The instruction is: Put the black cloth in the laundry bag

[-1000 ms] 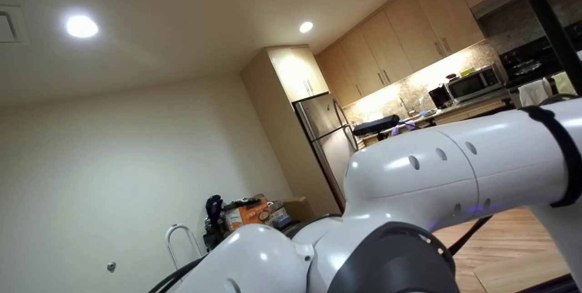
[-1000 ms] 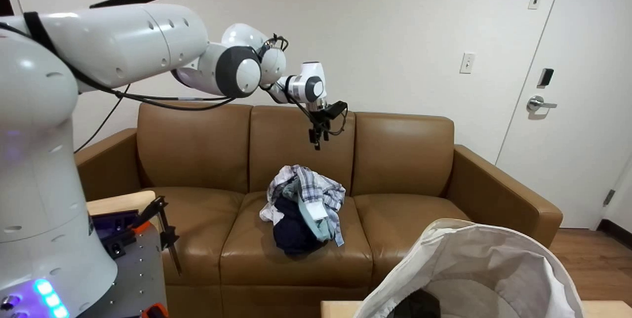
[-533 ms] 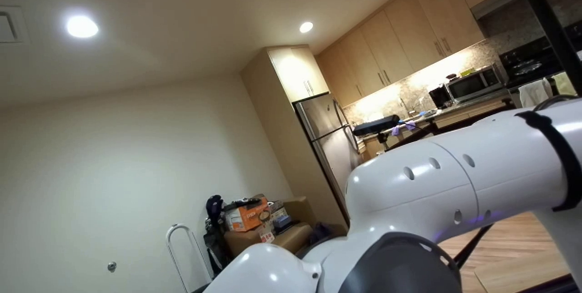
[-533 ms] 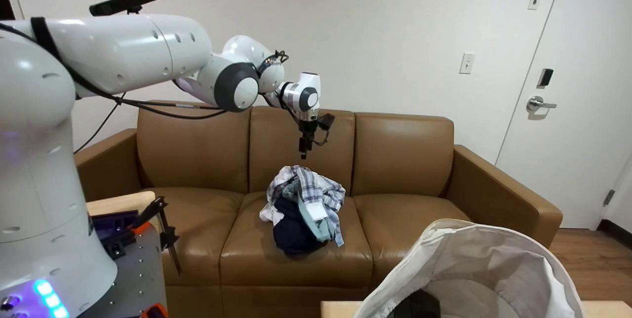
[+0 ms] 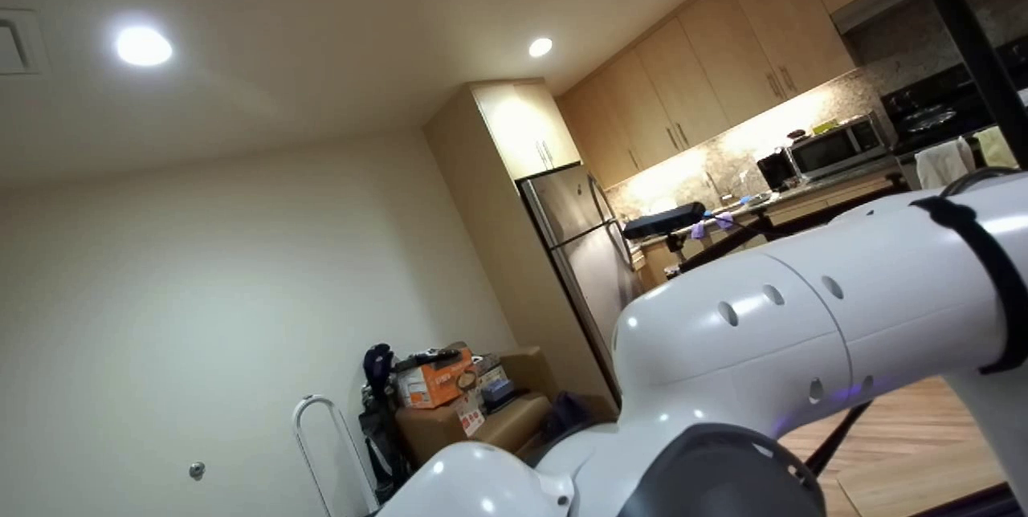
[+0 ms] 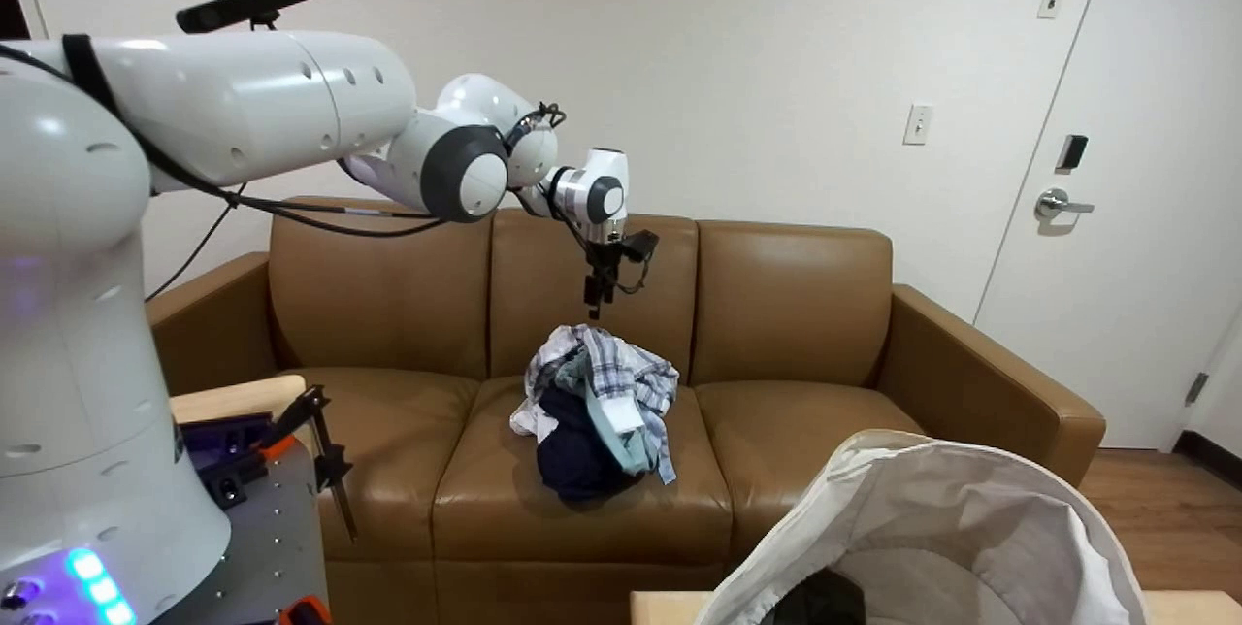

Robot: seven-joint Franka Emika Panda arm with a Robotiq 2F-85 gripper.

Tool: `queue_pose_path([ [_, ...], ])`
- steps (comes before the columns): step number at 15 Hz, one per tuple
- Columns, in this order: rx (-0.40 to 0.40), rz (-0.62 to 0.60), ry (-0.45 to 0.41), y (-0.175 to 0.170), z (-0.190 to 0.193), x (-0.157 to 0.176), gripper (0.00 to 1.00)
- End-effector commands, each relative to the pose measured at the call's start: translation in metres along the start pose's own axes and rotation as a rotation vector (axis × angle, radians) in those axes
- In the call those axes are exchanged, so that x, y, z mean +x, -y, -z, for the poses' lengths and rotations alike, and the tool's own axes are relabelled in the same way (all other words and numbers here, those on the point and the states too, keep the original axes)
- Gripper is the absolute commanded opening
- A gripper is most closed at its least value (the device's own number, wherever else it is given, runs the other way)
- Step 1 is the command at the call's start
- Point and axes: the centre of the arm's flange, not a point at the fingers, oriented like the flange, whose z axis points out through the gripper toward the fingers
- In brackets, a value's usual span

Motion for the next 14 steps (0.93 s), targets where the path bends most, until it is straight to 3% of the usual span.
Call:
queue_pose_path([
  [1,0.038,-0.089,0.044,-0.008,-0.030,0.025,1.00],
  [6,0.087,-0.191,0.119,-0.001,-0.069,0.055,1.00],
  [9,0.057,-0.160,0.306,0.002,-0.087,0.053,1.00],
  [10,0.056,-0.147,0.344,-0.001,-0.090,0.053,0.75],
  [12,0.051,-0.142,0.396,-0.002,-0.090,0.053,0.67],
  [14,0.045,-0.152,0.388,-0.002,-0.088,0.056,0.53],
])
